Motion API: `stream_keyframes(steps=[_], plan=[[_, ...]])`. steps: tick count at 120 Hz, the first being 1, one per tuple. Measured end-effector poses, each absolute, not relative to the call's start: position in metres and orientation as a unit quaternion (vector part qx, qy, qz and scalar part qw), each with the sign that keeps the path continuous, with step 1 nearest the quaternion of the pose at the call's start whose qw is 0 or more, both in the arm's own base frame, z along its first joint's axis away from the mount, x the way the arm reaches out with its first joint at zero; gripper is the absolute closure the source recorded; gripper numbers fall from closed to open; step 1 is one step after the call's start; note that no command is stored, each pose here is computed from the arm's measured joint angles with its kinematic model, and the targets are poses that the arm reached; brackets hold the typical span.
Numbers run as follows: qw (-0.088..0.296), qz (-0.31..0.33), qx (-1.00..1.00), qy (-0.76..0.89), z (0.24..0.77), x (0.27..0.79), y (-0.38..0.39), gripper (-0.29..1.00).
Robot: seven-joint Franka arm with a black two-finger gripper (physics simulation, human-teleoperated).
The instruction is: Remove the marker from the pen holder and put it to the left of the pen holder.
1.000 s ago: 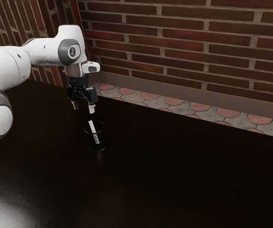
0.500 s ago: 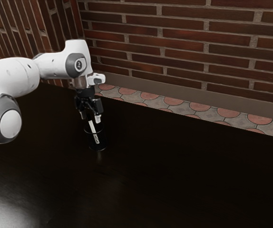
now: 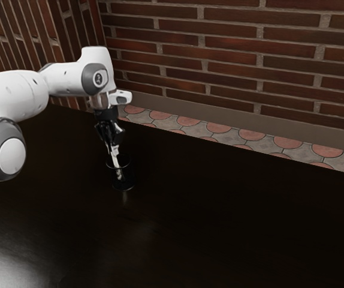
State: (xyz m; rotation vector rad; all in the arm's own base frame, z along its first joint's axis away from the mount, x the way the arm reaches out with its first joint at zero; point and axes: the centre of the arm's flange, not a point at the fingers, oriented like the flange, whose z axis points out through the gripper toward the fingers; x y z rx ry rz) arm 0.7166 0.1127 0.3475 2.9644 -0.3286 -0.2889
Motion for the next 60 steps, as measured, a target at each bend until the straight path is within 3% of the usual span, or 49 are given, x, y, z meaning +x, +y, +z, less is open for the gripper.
stream_keyframes(steps=[37, 49, 60], plan=[[0.034, -0.039, 0.991, -0.12, 0.509, 0.68, 0.113, 0.75], [0.007, -0.072, 0.99, -0.117, 0.515, 0.668, 0.123, 0.76], [-0.025, -0.148, 0.984, -0.095, 0.48, 0.66, 0.152, 0.76]])
